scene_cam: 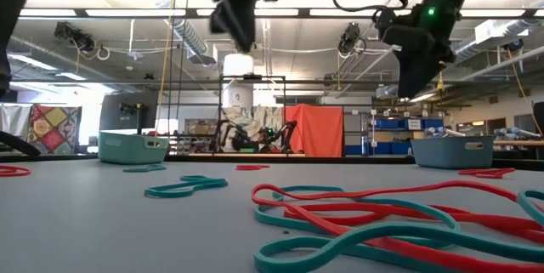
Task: Sort rubber bands into baskets
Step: Put the blue rubber band into the blue bin
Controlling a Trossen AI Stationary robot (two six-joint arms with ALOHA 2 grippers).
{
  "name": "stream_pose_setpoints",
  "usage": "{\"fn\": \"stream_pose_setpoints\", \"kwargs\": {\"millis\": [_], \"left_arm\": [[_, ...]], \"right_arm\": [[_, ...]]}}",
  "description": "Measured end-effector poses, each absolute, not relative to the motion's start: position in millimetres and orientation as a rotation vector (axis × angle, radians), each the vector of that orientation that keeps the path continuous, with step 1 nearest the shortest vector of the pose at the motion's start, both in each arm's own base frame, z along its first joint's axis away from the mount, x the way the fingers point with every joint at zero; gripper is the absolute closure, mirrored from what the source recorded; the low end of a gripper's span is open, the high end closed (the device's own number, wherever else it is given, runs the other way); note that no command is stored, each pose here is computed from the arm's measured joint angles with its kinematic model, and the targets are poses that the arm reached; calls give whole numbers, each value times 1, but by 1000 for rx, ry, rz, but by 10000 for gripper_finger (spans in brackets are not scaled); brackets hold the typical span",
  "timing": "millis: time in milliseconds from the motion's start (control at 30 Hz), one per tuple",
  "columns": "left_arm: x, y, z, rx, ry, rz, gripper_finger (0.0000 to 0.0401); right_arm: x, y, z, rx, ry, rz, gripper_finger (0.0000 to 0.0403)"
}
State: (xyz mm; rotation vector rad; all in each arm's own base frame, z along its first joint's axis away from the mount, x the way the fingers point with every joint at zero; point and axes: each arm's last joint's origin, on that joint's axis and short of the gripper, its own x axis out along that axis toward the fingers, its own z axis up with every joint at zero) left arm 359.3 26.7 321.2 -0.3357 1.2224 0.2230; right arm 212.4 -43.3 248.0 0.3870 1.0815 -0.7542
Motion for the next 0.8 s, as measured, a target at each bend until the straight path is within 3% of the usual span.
{"fn": "stream_pose_setpoints", "kwargs": {"millis": [167, 400, 800], "left_arm": [[328, 29, 281, -462, 1173, 405, 271], [288, 46, 213, -656, 1196, 803, 271], [262, 56, 153, -756, 1203, 884, 271]], "right_arm": [[213, -40, 248, 382, 1077, -742, 225], [217, -41, 250, 394, 1035, -739, 225], [220, -48, 251, 462, 1001, -713, 225]]}}
